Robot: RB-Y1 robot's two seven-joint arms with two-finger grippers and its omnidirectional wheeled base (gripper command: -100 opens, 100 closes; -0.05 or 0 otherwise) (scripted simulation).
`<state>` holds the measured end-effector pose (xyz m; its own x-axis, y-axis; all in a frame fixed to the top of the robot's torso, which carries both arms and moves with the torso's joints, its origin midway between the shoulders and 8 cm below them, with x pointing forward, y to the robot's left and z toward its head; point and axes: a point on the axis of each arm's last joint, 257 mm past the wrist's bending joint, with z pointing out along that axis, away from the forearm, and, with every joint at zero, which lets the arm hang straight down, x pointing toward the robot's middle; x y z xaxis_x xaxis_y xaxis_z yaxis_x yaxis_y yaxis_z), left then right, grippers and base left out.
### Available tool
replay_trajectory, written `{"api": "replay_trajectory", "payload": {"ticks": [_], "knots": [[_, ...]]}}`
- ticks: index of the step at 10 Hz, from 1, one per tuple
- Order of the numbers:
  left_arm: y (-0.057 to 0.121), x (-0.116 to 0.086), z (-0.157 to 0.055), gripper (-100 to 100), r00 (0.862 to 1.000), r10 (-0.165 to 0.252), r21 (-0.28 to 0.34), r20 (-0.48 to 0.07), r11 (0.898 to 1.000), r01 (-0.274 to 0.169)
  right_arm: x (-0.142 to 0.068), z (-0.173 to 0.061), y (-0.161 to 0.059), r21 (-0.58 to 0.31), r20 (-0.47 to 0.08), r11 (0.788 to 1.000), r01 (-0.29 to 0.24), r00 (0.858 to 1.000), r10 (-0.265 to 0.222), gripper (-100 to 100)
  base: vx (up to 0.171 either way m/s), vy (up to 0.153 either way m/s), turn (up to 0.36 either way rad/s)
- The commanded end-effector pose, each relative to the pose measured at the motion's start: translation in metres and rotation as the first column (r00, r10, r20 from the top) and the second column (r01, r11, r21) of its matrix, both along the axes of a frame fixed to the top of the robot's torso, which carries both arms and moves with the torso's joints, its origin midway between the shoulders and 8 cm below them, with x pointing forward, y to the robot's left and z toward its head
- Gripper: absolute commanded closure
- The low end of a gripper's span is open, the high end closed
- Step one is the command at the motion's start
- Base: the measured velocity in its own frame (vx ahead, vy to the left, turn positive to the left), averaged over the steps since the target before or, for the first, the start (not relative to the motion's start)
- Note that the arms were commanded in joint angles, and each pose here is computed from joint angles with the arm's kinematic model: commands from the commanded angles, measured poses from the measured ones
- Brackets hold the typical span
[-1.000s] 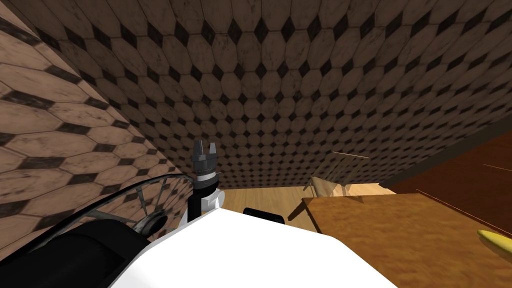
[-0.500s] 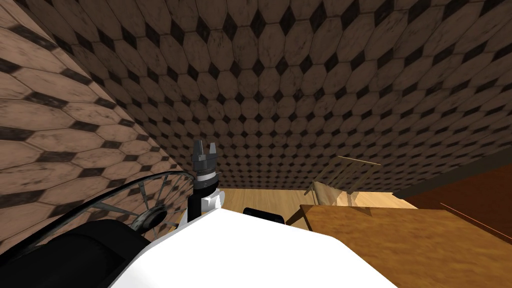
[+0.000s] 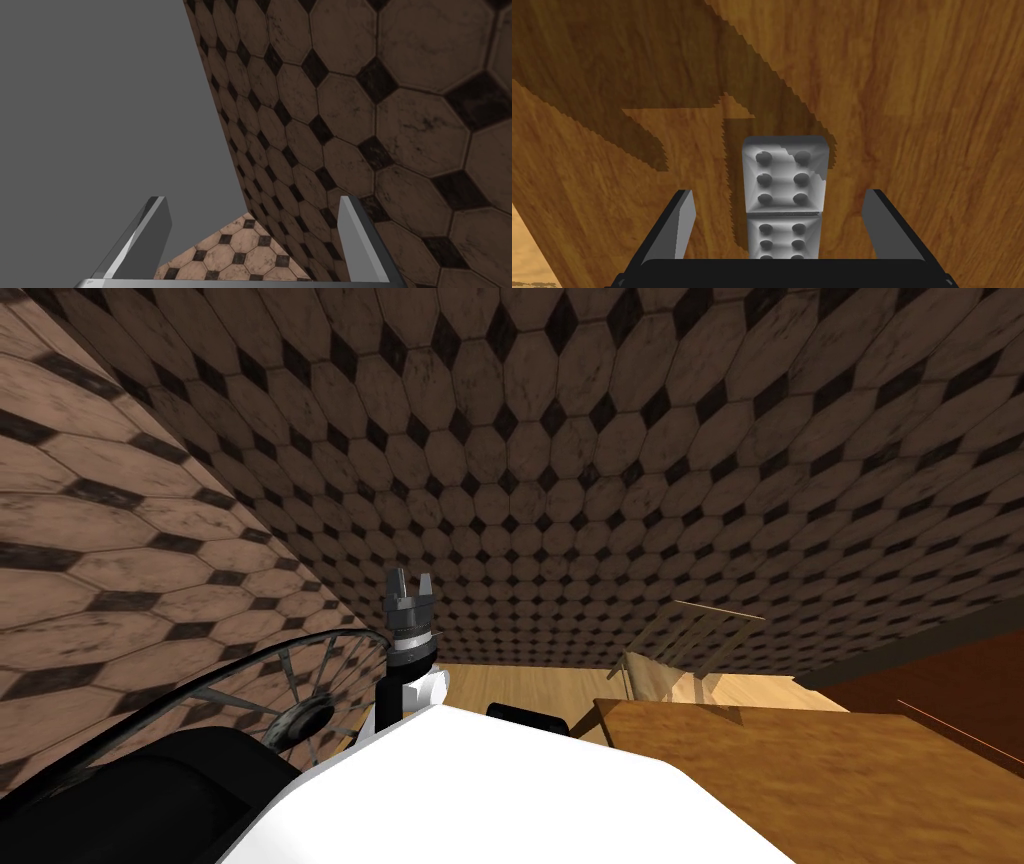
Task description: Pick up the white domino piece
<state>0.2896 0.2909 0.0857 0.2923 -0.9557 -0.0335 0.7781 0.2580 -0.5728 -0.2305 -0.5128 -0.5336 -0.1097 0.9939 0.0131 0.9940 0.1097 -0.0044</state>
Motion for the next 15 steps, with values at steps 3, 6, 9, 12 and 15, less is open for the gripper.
{"api": "replay_trajectory", "payload": {"ticks": [3,6,9,12,15], "knots": [[0.000,0.000,0.000,0,1.000,0.000,0.000,0.000,1.000,0.000,0.005,-0.014,0.013,0.000,0.006,1.000,-0.004,1.000,0.004,-100,-0.007,-0.029,-0.008],[0.000,0.000,0.000,0,1.000,0.000,0.000,0.000,1.000,0.000,0.007,-0.021,0.020,0.002,0.009,1.000,-0.005,1.000,0.005,-100,-0.018,-0.025,0.033],[0.000,0.000,0.000,0,1.000,0.000,0.000,0.000,1.000,0.000,0.007,-0.022,0.021,0.001,0.009,1.000,-0.005,1.000,0.005,100,0.000,0.000,0.000],[0.000,0.000,0.000,0,1.000,0.000,0.000,0.000,1.000,0.000,0.007,-0.022,0.021,0.001,0.009,1.000,-0.006,1.000,0.006,0,0.000,0.000,0.000],[0.000,0.000,0.000,0,1.000,0.000,0.000,0.000,1.000,0.000,0.000,0.000,0.000,0.000,0.000,1.000,0.000,1.000,0.000,100,0.021,0.034,-0.027]]}}
